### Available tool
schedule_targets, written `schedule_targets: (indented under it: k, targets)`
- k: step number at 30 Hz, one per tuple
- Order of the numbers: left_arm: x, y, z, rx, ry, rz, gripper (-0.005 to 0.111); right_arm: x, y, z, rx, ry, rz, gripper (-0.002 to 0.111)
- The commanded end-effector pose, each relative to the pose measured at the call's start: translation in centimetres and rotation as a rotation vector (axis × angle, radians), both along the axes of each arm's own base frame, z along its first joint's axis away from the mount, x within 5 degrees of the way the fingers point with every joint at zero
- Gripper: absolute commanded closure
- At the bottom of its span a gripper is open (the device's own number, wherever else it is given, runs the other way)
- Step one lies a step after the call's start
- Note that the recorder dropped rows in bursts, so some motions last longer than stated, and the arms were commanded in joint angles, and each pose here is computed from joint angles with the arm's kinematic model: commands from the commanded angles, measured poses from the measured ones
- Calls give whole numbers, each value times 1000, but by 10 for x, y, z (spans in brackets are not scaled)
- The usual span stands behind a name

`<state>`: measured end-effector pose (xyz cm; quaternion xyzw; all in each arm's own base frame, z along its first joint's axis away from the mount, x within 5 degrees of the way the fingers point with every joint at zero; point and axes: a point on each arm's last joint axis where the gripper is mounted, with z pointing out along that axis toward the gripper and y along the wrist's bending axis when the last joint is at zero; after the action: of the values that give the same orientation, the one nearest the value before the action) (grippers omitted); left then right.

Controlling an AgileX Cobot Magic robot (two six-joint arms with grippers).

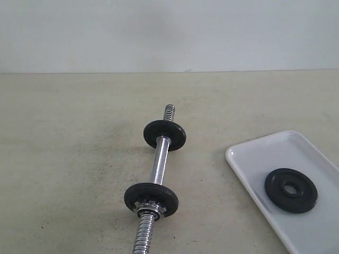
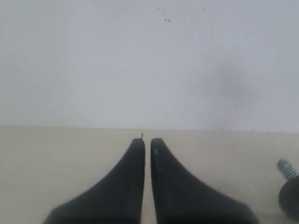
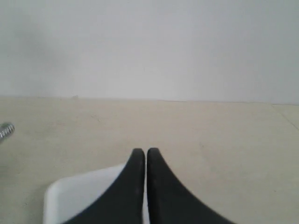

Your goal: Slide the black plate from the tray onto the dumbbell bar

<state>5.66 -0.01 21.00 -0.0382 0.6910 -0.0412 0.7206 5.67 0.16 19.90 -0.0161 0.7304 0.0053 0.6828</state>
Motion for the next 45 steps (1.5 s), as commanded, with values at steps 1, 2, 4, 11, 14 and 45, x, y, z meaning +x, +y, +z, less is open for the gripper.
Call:
schedule_targets:
  k: [1,2,4,11,14,45]
  targets:
    - [0,0,2,-290,-28,-17,102,-1,0,15,415,-153,5,108]
    - [0,0,2,-319,-28,-18,102,-1,0,17,518,-172,9,108]
    - [0,0,0,-366,-13,-19,102,-1,0,17,610,-168,11,108]
    - [-2,0,3,-368,50,-11,102,-1,-2,21,799,-207,17,108]
    - [-4,-1,16,-375,22,-18,102,-2,-3,22,878,-214,19,108]
    - [104,-61,49,-85,524,-737,102,108,25,84,66,606,225,108]
